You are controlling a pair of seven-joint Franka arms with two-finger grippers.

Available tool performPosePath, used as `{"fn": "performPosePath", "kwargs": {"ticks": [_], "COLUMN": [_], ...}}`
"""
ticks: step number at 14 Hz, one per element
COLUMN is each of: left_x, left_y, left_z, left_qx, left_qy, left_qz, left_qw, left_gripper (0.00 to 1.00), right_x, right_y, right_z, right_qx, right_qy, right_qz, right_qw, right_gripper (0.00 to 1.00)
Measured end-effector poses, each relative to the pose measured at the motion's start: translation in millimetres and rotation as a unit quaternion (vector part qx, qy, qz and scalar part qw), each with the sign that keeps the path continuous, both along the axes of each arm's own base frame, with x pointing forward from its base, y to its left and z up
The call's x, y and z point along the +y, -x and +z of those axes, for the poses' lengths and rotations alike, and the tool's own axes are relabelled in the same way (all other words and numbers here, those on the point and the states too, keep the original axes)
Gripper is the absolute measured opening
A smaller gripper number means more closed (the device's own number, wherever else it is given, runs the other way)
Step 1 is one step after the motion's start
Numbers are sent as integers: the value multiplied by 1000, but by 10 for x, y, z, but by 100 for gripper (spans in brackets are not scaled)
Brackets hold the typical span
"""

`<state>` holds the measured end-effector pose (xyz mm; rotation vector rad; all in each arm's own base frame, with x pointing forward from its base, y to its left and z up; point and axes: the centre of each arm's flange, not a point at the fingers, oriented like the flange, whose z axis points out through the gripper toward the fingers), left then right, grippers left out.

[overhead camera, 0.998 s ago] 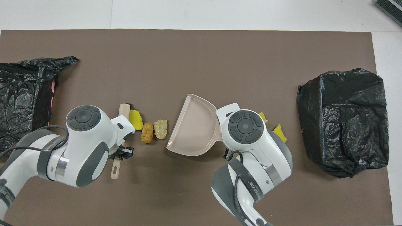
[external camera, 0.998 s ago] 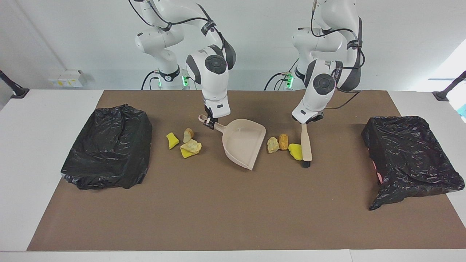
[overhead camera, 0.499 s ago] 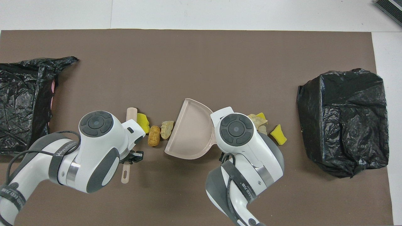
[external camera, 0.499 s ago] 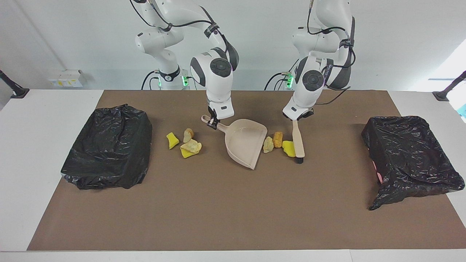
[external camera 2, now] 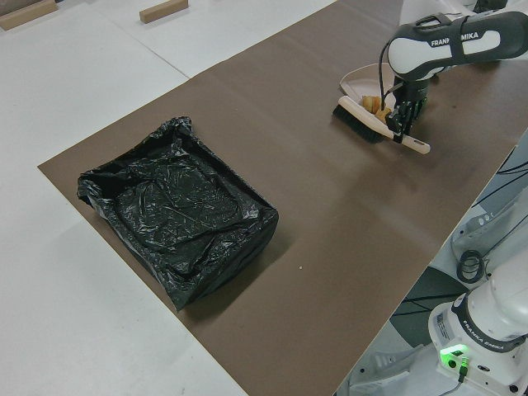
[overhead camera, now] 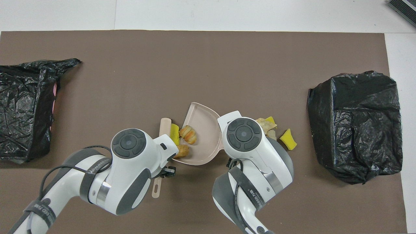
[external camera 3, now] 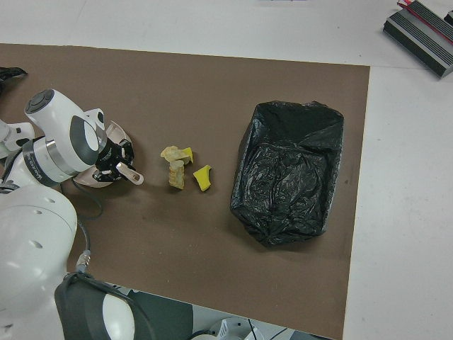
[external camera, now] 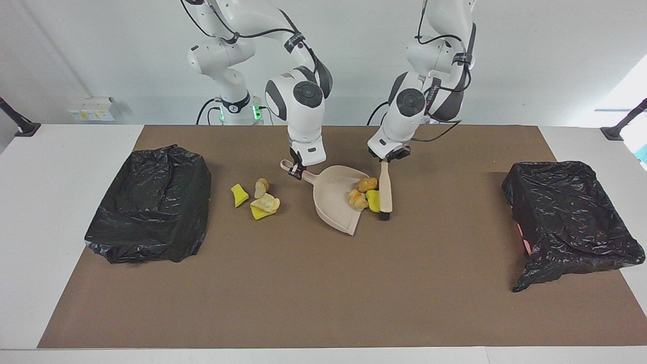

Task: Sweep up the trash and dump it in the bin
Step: 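Sweep the scraps into the dustpan with the brush in the left gripper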

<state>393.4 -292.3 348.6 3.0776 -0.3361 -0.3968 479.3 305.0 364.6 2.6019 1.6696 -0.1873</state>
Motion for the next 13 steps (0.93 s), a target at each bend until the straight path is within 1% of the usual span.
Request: {"fn": "performPosePath", "kwargs": {"ticks": [2, 3, 5, 7, 10, 11, 13], "left_x": [-338, -417, -404, -258, 185, 349, 556], "left_y": [219, 276, 258, 132, -197, -297, -402], "left_z": [36, 50, 64, 60, 44, 29, 11], "left_qx": [-8, -11, -13, -13, -17, -21, -28], "left_qy": [16, 18, 19, 18, 10, -2, -29], "left_qz": [-30, -39, -36, -15, 32, 47, 78], "left_qw": [999, 999, 999, 1000, 999, 999, 996], "left_gripper": [26, 26, 26, 26, 26, 26, 26], "right_x": [-1, -1, -1, -1, -1, -9, -74], "right_y": [0, 0, 0, 0, -4, -14, -57], "right_z": [0, -1, -1, -1, 4, 22, 126], "right_qx": [0, 0, 0, 0, -1, -2, -10], "right_qy": [0, 0, 0, 0, 0, -1, -6], "right_qz": [0, 0, 0, -1, -1, -2, -9], "right_qw": [1000, 1000, 1000, 1000, 1000, 1000, 1000], "right_gripper": [31, 31, 31, 31, 31, 31, 31]}}
